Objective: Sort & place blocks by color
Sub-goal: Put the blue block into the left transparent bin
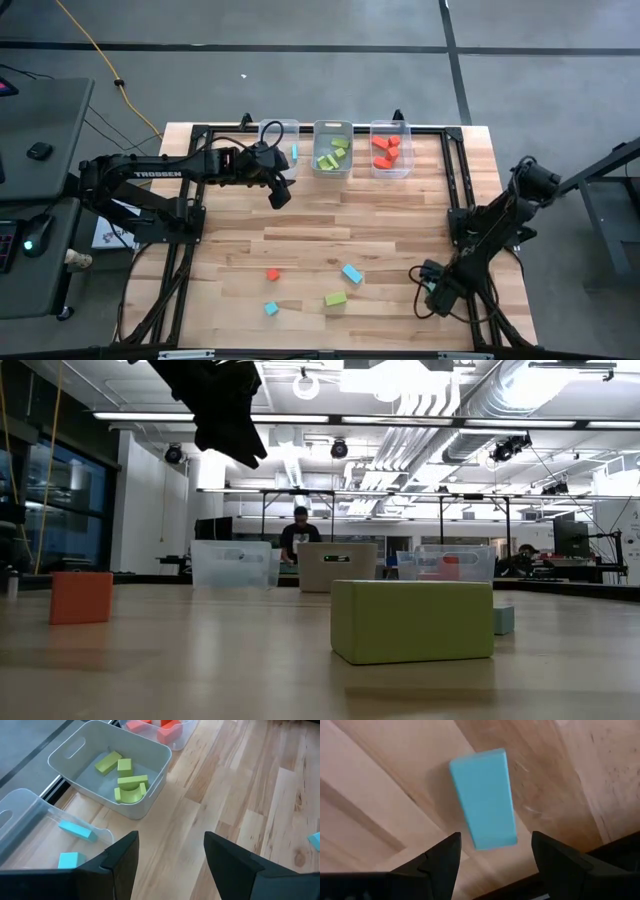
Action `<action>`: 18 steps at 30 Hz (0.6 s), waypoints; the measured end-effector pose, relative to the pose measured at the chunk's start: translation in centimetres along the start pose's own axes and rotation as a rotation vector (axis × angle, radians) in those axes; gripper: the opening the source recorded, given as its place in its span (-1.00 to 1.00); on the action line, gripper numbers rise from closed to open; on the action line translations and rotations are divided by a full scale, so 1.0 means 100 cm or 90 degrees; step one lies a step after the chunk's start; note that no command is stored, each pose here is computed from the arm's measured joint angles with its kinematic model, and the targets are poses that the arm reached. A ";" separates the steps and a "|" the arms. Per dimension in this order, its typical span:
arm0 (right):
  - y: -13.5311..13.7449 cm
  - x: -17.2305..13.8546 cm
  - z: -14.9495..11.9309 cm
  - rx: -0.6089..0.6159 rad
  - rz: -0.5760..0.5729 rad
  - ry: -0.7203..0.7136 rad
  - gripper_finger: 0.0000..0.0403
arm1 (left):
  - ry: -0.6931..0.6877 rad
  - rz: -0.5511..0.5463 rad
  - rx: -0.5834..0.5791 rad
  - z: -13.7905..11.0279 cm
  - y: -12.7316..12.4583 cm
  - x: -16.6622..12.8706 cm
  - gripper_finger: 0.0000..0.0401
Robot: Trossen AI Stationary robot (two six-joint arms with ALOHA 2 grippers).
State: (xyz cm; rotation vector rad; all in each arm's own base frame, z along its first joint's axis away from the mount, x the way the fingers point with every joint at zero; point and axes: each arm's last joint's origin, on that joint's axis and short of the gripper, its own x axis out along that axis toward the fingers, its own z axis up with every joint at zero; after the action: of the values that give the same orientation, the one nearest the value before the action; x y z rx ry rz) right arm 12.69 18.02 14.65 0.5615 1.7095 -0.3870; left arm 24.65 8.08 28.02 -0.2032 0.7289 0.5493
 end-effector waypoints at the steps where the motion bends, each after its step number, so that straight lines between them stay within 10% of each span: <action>1: 0.000 0.002 0.000 -0.001 -0.005 0.001 0.16 | 0.000 0.000 0.000 0.000 0.000 0.000 0.01; 18: 0.005 0.009 0.003 -0.005 -0.005 -0.022 0.00 | 0.000 0.000 0.000 0.000 0.000 0.000 0.01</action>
State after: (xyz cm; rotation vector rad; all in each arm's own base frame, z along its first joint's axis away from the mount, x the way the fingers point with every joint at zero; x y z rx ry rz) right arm 13.04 18.40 13.78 0.5398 1.6796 -0.3927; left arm 24.65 8.08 28.02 -0.2031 0.7285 0.5496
